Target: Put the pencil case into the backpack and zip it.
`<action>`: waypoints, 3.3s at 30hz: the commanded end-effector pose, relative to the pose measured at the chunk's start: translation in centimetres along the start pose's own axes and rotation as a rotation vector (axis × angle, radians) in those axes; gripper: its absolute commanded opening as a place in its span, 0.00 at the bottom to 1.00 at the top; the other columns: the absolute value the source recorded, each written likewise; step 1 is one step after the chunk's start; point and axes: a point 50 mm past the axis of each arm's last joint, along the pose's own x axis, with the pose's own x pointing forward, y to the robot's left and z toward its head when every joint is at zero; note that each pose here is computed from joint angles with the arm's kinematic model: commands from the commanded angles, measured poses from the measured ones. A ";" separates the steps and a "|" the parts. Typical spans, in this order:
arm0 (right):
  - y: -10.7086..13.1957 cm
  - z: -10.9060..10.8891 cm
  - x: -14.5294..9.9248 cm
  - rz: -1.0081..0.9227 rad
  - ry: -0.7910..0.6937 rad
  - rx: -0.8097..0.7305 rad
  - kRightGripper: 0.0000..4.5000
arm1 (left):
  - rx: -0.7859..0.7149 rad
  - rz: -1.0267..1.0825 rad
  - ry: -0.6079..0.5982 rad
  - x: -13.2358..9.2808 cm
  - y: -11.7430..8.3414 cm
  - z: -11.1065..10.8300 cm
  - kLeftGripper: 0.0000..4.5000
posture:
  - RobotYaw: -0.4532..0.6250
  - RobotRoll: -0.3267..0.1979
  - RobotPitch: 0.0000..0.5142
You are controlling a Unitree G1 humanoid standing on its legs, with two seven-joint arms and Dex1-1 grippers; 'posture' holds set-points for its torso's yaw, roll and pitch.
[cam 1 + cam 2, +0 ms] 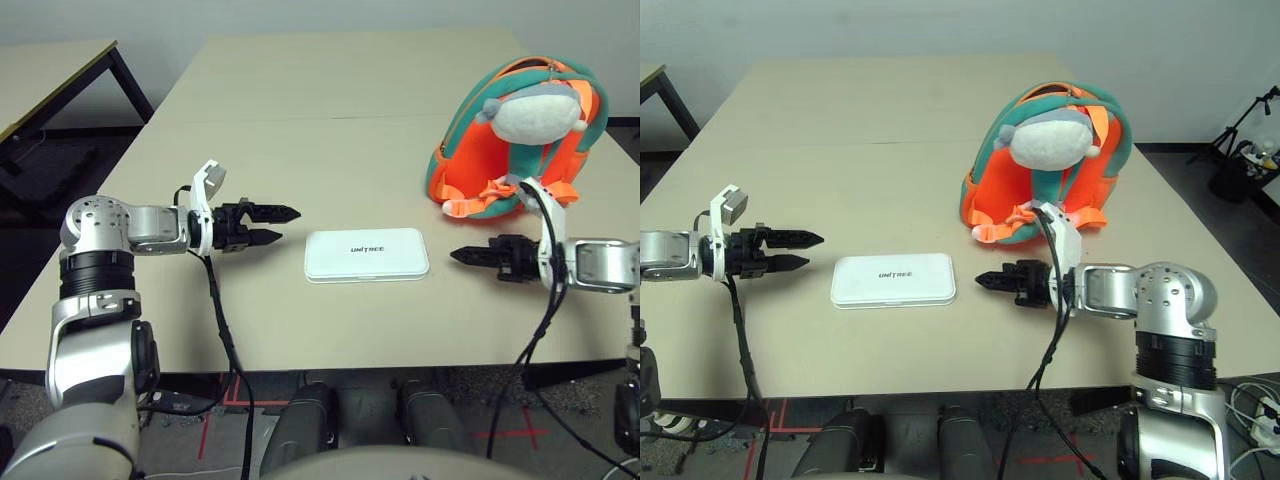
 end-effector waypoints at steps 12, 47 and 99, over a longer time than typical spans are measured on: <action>-0.3 0.0 1.4 -0.082 -0.006 -0.067 0.01 | -0.059 0.041 0.132 3.1 1.2 -1.4 1.00 | 0.37 0.62 0.19; 1.2 -1.1 3.0 -0.115 0.083 -0.170 0.01 | -0.074 -0.041 0.277 6.7 0.6 -2.9 1.00 | 0.33 0.62 0.21; 5.9 3.5 -4.3 -0.009 -0.296 -0.437 0.97 | 0.724 -0.152 0.077 -4.0 -7.7 1.3 0.31 | 0.39 0.62 0.22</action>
